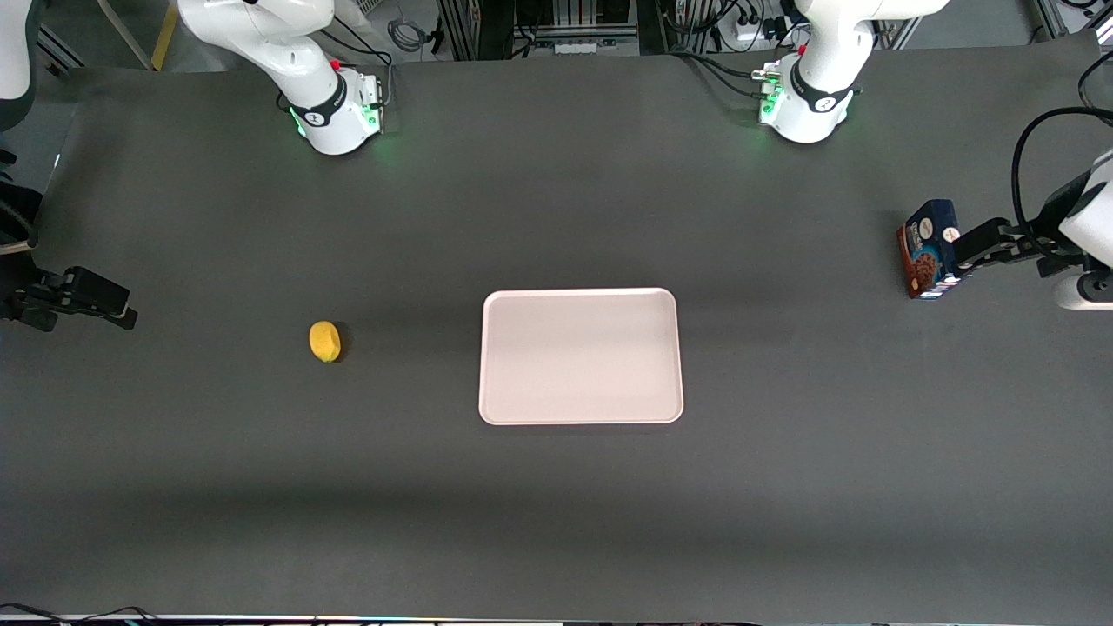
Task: Place cookie box on tray
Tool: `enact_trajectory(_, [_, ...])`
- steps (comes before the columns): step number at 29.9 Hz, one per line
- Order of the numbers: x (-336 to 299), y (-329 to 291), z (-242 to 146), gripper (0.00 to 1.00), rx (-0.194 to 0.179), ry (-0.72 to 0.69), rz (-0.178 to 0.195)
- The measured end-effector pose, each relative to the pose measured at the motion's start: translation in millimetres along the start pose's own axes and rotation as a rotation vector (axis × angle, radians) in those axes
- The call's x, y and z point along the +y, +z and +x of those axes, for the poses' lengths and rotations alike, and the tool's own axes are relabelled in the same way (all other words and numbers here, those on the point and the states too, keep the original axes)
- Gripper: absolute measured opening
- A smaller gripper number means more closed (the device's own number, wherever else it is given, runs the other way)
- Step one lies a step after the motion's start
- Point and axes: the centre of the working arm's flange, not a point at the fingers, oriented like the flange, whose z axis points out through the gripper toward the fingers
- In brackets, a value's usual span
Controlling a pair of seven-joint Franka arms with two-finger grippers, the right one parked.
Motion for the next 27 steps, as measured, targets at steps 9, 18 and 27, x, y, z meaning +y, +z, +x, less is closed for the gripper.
enact_trajectory(9, [0.3,1.7,1.1,1.00,-0.002,-0.012,-0.001])
enact_trajectory(18, [0.2,1.9,1.4,1.00,-0.001,-0.017,-0.002])
enact_trajectory(27, [-3.3,4.6,1.6,1.00,-0.013,-0.022,0.001])
